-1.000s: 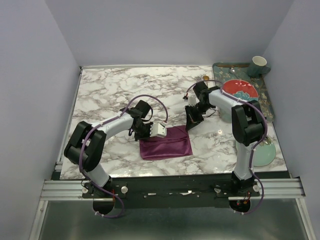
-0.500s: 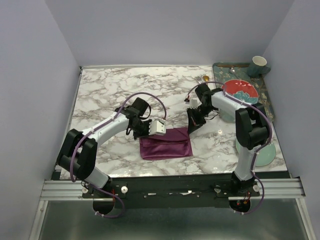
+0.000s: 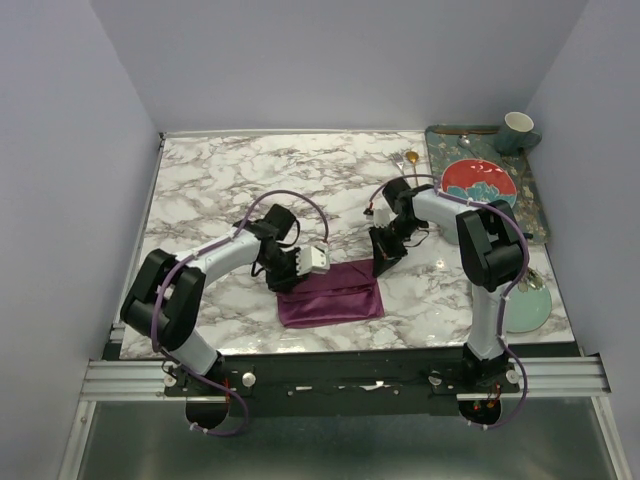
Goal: Fold the napkin into a case and place the utensils inside
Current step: Smooth out the 2/3-rectangle-folded napkin at the center of the board.
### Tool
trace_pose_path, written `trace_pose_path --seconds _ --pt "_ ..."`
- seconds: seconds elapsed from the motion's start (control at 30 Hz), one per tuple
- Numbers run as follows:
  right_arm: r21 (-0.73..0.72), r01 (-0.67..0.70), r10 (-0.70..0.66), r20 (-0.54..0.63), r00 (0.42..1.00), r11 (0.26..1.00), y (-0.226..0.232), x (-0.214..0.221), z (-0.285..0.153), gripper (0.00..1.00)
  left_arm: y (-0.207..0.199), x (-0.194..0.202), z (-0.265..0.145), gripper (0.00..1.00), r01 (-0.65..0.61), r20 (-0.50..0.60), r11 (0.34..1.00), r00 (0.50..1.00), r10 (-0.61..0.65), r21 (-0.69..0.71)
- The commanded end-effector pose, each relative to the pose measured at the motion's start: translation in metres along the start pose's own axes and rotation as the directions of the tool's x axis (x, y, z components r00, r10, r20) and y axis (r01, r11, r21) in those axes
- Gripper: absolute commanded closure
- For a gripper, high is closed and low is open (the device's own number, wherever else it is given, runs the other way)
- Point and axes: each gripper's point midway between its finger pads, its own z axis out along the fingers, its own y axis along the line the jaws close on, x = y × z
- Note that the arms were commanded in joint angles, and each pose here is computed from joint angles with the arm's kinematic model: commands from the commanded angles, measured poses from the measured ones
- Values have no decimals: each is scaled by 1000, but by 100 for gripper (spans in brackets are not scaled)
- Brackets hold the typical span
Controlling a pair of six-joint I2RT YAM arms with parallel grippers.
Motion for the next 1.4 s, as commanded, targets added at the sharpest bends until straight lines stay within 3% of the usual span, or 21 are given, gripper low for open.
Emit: trace_pose_path --seconds 0.0,0.03,0.07,0.13,0.17,0.27,0.3,0.37,0.43,0.53,0.67,0.97,1.2,1.37 --pt "49 16 -15 -7 1000 999 -13 -1 14 99 2 -50 -42 53 198 298 980 935 -193 14" --pt "50 16 -16 -6 1000 999 -13 -1 14 99 15 -62 -53 53 240 371 971 902 -219 -12" --pt "52 19 -19 -4 1000 998 -13 -1 14 99 12 -75 -61 51 357 422 933 839 -342 48" --pt "59 22 -22 1 1000 998 -12 -1 12 99 22 -97 -74 47 412 519 909 765 -382 62" --pt "62 21 -21 -1 1000 998 -14 1 12 99 21 -105 -75 47 548 526 822 658 -538 154" --pt "67 25 -25 3 1000 997 -13 4 11 99 26 -127 -74 51 590 593 755 509 -624 287" --pt "70 24 -24 7 1000 997 -14 4 10 99 24 -135 -70 53 648 552 646 390 -737 403" --pt "72 29 -30 11 999 997 -13 3 10 99 31 -145 -67 57 631 579 623 318 -751 462" --pt "79 27 -28 13 1000 996 -15 3 9 99 38 -150 -53 58 655 532 534 230 -815 535" --pt "73 -2 1 13 1000 997 -14 2 11 99 43 -154 -39 62 639 479 448 138 -867 626" --pt "84 -10 10 6 1000 996 -17 3 14 99 49 -149 -16 67 645 406 368 97 -909 670" --pt "89 -37 37 -3 999 995 -18 8 16 99 53 -95 28 67 713 281 206 13 -960 670" --pt "106 -41 42 -7 999 994 -22 11 16 99 51 -65 34 61 712 278 186 -14 -960 677" --pt "105 -34 34 0 999 994 -21 8 14 99 54 -58 13 57 667 310 205 -42 -950 716"
